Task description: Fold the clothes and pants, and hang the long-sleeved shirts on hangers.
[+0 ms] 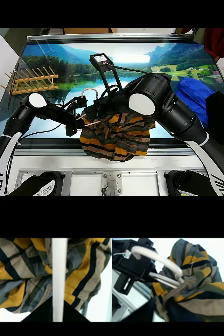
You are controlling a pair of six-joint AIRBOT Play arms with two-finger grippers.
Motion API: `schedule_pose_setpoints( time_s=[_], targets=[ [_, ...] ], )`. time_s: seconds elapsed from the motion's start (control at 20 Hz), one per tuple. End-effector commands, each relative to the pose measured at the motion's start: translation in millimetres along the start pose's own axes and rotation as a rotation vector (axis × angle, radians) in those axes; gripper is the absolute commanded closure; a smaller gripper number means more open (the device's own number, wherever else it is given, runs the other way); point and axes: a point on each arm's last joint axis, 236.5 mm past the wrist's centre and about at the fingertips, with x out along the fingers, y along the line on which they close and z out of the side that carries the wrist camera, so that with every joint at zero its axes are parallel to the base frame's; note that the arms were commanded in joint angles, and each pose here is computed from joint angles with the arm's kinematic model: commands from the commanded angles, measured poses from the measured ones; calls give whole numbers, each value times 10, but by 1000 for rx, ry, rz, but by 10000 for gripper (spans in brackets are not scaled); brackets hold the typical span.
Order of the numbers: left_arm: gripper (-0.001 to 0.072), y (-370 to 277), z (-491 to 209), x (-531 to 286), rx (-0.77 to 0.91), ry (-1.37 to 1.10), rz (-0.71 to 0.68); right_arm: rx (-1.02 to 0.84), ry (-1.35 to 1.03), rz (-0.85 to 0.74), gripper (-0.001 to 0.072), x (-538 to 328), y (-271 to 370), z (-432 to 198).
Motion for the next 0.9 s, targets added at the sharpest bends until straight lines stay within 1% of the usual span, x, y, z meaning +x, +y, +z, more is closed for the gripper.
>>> schedule_pose_setpoints(
  time_s=[0.0,0.05,0.2,0.35,0.45,0.65,0.7,0.85],
  targets=[
    [694,0,0,0,1,1,0,-1,7,25,256,0,64,-16],
    [694,0,0,1,1,1,-1,-21,9,30,147,0,74,-21],
    [694,1,0,0,1,1,0,-19,13,47,147,-18,114,-34],
    [694,0,0,0,1,1,0,-111,47,88,147,-141,182,-143],
    [694,0,0,0,1,1,-1,-176,93,148,146,-298,179,-241],
    [694,1,-1,0,1,1,0,-236,124,266,147,-626,-104,-232],
    [694,2,0,0,1,1,0,-251,104,277,146,-670,-194,-173],
    [694,1,-2,0,1,2,0,-205,75,248,146,-711,-427,-61]
  ],
)
